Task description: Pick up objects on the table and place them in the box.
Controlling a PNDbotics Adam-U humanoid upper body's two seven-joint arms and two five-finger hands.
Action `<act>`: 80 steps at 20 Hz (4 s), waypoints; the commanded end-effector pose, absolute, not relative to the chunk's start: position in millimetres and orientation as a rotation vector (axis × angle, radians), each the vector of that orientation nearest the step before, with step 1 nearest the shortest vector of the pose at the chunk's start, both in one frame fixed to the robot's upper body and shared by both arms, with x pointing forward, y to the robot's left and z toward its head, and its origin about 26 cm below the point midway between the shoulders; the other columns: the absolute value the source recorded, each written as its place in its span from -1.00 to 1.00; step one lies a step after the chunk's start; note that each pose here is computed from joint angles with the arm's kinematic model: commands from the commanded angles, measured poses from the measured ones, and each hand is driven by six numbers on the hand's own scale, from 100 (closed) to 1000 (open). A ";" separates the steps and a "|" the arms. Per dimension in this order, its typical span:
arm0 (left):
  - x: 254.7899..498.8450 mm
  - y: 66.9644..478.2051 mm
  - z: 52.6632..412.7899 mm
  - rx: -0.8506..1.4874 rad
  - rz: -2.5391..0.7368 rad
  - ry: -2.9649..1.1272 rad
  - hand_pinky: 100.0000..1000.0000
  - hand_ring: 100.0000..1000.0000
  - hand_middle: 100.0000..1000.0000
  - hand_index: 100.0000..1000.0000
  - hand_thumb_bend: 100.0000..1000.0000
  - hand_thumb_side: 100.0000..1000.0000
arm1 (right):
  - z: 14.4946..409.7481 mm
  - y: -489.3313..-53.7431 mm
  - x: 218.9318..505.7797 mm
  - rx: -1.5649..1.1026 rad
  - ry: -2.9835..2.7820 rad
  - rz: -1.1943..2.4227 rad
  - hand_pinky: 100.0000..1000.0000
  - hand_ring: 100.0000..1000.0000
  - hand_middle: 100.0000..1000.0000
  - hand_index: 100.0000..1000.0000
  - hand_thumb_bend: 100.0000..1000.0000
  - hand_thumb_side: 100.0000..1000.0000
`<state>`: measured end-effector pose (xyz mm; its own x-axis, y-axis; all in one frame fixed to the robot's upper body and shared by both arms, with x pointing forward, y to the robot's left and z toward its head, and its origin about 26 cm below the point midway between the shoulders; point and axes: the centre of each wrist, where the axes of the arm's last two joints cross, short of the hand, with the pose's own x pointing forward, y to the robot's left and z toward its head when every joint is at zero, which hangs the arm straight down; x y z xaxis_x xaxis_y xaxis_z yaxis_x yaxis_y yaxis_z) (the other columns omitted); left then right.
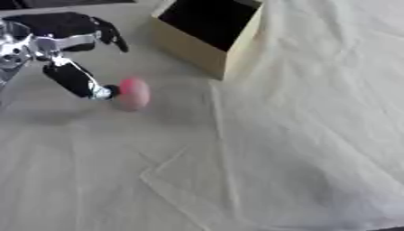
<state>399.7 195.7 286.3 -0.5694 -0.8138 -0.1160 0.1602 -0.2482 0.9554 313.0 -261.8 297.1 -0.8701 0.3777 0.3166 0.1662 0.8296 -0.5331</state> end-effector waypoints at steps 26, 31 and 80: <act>419.6 182.5 275.4 0.743 -1.852 -1.443 -0.16 0.09 0.21 0.39 -1.00 -0.92 | 302.9 -263.1 310.4 -0.400 -2.613 0.691 0.55 0.21 0.07 0.49 -1.00 0.55; 405.7 184.4 300.7 0.803 -1.806 -1.535 -0.31 -0.05 0.10 0.29 -1.00 -0.89 | 302.7 -263.6 310.2 -0.404 -2.613 0.687 0.55 0.21 0.07 0.49 -1.00 0.54; 488.1 145.7 350.4 1.114 -1.528 -1.754 -0.33 -0.09 0.03 0.19 -1.00 -0.87 | 333.6 -235.5 304.1 -0.276 -2.760 0.743 0.56 0.21 0.08 0.49 -1.00 0.54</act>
<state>490.7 145.3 336.3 -0.5045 -0.8586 -0.0908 -0.1927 0.0094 0.9812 310.0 -234.9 324.9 -0.9353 0.2578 0.2423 0.1007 0.8505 -0.5163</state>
